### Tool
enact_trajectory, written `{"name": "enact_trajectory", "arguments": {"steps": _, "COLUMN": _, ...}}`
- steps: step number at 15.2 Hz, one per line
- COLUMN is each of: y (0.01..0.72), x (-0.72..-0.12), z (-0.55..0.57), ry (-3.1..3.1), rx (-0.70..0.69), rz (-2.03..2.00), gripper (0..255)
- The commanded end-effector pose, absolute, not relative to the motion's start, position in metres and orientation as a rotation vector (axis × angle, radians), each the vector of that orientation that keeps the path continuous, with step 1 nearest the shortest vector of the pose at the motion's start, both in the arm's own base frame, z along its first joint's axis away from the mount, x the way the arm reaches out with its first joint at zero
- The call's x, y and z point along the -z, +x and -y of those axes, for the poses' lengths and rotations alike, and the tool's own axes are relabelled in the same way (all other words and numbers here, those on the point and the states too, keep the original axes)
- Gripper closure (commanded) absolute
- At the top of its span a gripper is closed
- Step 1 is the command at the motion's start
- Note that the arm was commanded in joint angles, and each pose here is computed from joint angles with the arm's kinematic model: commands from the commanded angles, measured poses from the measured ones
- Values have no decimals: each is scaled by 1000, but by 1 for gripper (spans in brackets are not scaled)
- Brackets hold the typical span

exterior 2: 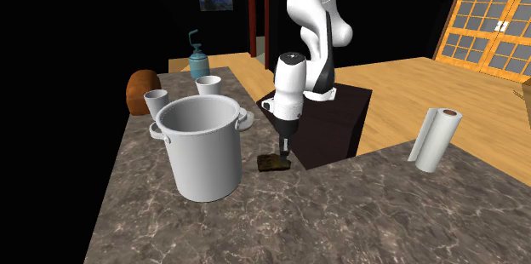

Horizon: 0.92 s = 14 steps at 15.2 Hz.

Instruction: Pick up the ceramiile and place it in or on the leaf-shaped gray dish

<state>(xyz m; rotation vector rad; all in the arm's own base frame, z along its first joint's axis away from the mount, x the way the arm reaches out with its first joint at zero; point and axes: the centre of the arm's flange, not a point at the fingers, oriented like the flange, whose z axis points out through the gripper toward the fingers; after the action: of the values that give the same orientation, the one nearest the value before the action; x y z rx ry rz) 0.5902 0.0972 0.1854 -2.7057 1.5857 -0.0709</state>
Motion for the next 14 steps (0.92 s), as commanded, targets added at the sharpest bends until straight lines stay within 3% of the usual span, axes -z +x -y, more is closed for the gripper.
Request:
{"name": "enact_trajectory", "arguments": {"steps": 1, "y": 590, "x": -185, "z": -97, "ry": -2706, "rx": 70, "rz": -1586, "gripper": 255}}
{"name": "enact_trajectory", "arguments": {"steps": 3, "y": 590, "x": -185, "z": -97, "ry": -2706, "rx": 70, "rz": -1586, "gripper": 255}}
{"name": "enact_trajectory", "arguments": {"steps": 4, "y": 590, "x": -185, "z": -97, "ry": -2706, "rx": 70, "rz": -1586, "gripper": 0}}
{"name": "enact_trajectory", "arguments": {"steps": 7, "y": 561, "x": -204, "z": -159, "ry": -2669, "rx": 448, "rz": -1765, "gripper": 0}}
{"name": "enact_trajectory", "arguments": {"steps": 14, "y": 565, "x": -174, "z": -155, "ry": -2665, "rx": 473, "rz": -1776, "gripper": 0}}
